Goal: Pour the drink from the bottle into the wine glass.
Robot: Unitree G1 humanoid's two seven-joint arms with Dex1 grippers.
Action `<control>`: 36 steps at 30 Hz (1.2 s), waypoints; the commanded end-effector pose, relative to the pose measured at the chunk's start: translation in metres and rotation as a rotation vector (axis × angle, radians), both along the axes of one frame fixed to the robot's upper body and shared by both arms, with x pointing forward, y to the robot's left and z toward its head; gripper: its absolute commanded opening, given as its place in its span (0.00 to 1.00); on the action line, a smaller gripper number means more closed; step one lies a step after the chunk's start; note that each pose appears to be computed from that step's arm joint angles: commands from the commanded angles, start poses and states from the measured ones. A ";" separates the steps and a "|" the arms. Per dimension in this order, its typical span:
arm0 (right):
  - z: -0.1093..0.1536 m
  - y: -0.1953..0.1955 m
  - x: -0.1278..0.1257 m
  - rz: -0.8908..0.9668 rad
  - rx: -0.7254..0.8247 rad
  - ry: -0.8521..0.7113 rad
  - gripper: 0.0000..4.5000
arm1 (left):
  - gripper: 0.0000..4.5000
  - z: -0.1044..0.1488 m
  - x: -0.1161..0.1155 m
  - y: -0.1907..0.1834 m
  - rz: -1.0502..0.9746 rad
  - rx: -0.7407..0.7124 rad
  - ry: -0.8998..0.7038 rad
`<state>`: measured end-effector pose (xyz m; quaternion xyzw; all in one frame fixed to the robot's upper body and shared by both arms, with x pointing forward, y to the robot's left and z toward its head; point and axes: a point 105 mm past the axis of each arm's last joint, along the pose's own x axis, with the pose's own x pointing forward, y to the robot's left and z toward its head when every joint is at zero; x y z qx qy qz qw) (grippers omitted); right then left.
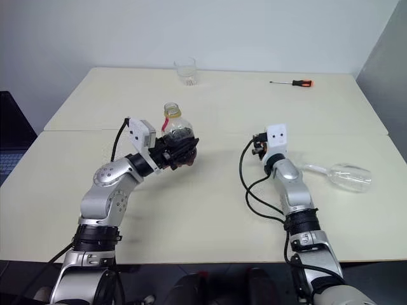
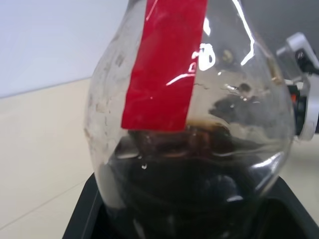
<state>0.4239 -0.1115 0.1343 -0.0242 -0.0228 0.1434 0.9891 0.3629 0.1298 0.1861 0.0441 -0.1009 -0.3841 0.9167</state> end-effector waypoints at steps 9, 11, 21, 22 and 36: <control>0.012 -0.002 0.007 -0.017 -0.001 -0.063 0.56 | 0.49 0.023 -0.006 0.008 0.015 -0.017 -0.075; 0.012 -0.004 0.008 -0.020 0.001 -0.062 0.72 | 0.49 0.023 -0.006 0.008 0.016 -0.016 -0.075; 0.021 0.003 0.004 0.015 0.029 -0.079 0.99 | 0.49 0.024 -0.005 0.009 0.012 -0.012 -0.076; 0.023 0.005 0.003 0.024 0.036 -0.081 0.99 | 0.49 0.024 -0.005 0.009 0.012 -0.012 -0.075; 0.055 0.039 -0.056 0.407 -0.032 -0.171 0.99 | 0.49 0.022 -0.002 0.040 0.152 -0.036 -0.054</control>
